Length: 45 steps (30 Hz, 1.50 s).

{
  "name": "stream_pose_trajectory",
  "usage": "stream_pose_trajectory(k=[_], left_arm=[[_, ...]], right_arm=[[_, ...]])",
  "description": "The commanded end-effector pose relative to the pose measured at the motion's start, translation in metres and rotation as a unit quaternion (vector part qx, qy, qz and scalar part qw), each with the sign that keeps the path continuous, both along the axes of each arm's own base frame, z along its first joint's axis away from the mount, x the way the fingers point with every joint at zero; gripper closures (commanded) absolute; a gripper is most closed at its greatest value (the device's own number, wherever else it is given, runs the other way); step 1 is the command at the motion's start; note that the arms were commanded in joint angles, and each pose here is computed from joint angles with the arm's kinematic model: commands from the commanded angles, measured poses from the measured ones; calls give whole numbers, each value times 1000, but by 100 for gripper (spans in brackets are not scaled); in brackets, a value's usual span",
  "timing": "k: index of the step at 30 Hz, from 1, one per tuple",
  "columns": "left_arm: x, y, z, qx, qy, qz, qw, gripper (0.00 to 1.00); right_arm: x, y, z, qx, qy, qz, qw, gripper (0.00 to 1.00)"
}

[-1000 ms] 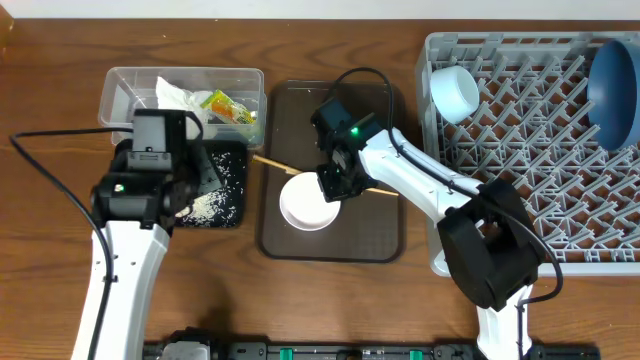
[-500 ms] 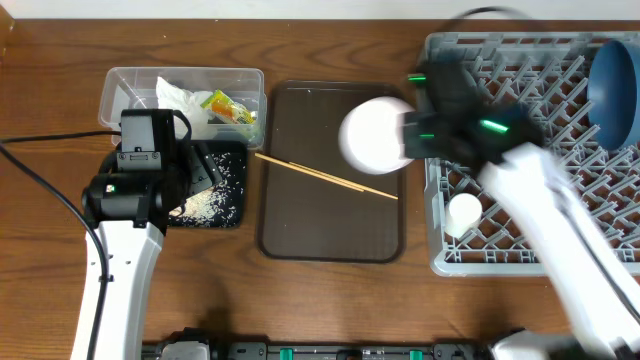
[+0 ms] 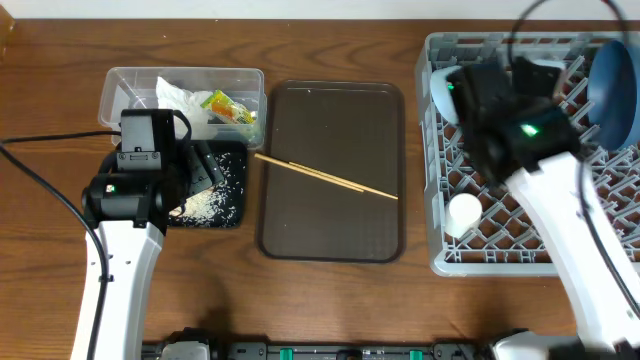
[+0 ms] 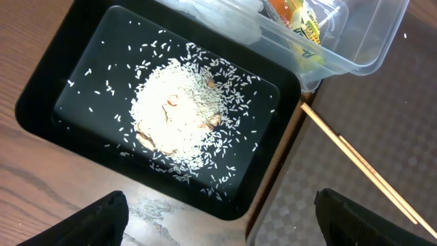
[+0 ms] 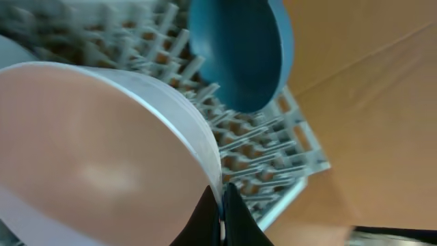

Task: Sort waste into correct bins and load items into the dishwasher rack
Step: 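Carry the white bowl right and place it in the dish rack, then raise the right gripper and move it back over the brown tray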

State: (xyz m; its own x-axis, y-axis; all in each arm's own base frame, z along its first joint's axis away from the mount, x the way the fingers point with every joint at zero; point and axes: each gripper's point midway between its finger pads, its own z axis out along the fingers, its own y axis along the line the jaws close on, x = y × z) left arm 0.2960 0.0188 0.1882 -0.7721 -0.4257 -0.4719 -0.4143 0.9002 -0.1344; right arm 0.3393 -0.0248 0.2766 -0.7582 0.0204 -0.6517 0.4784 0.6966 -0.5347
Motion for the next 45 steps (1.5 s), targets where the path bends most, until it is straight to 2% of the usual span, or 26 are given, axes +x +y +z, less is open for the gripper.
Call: stream_pose_trajectory(k=[1,5,15,19,25,30,32,34,37,42,45], left_arm=[[4,3,7,5,-9,2,1000,10],[4,3,7,5,-9,2,1000,10],[4,3,7,5,-9,2,1000,10],[4,3,7,5,-9,2,1000,10],[4,3,7,5,-9,2,1000,10],[4,3,7,5,-9,2,1000,10],[4,3,7,5,-9,2,1000,9],[4,3,7,5,-9,2,1000,10],[4,3,7,5,-9,2,1000,9],[4,3,7,5,-9,2,1000,10],[4,3,7,5,-9,2,1000,9]], right_arm=[[13,-15,1,-130,36,-14,991,99],[30,-5,-29,-187,120,17,975,99],[44,24,-87,-260,228,64,936,99],[46,31,-101,-270,245,75,928,99],[45,53,-100,-272,233,100,928,99],[39,70,-112,-243,244,121,931,96],[37,73,-116,-234,248,126,932,82],[37,75,-116,-233,249,128,931,62],[36,75,-116,-233,249,129,931,46],[39,76,-101,-223,227,125,940,28],[42,78,-82,-199,195,123,952,24]])
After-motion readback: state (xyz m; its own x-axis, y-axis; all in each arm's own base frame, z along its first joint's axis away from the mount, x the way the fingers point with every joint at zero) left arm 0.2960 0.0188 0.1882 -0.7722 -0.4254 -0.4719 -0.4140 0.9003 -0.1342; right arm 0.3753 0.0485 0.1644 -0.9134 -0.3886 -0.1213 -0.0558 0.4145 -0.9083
